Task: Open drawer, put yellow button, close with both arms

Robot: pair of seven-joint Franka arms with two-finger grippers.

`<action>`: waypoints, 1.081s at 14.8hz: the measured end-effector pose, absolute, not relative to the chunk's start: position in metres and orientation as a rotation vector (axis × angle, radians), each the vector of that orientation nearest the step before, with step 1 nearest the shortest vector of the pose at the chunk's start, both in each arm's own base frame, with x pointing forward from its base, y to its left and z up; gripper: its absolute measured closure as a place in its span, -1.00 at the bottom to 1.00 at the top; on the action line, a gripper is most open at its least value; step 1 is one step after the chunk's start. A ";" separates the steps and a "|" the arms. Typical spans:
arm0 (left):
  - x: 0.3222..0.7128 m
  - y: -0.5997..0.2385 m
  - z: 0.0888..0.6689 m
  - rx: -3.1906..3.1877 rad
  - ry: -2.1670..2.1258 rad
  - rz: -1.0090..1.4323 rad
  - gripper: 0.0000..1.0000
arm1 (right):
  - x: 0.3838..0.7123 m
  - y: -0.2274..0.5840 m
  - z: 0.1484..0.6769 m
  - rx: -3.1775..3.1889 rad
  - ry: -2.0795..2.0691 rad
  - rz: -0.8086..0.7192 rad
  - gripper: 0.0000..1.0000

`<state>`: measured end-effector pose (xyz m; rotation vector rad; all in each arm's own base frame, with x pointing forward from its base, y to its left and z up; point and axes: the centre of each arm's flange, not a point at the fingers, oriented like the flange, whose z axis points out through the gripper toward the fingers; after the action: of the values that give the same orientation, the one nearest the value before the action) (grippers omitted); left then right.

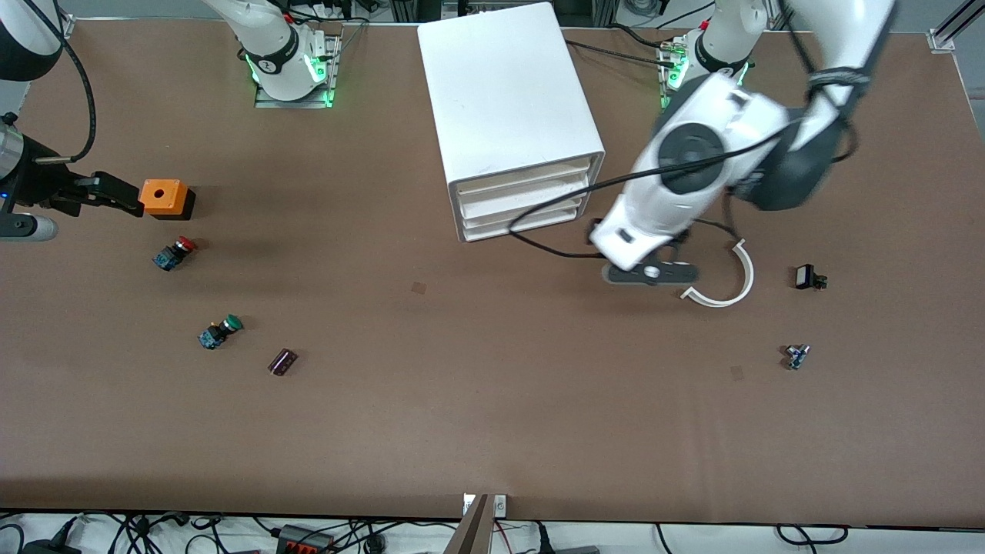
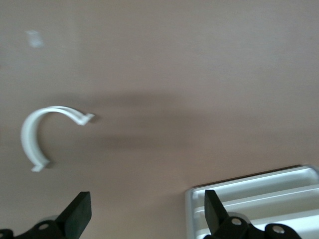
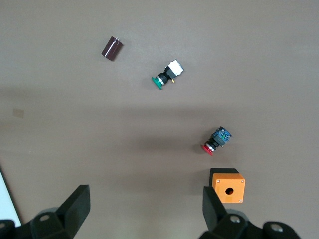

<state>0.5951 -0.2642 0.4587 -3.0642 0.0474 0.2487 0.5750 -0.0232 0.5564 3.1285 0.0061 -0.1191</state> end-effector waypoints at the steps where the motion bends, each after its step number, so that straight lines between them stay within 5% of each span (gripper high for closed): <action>1: 0.603 -0.242 0.470 -3.065 0.083 0.251 -1.00 | 0.575 -0.023 0.556 3.128 0.006 -0.120 -1.00; 10: 0.593 -0.095 0.575 -3.076 0.204 0.154 -1.00 | 0.572 -0.025 0.560 3.129 0.002 -0.127 -1.00; 16: 0.563 -0.053 0.588 -3.123 0.076 -0.102 -1.00 | 0.569 -0.024 0.562 3.129 0.002 -0.125 -1.00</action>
<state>0.5631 -0.0531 0.5876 -3.1233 0.0757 -0.1024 0.5694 -0.0242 0.5625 3.1290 0.0019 -0.1249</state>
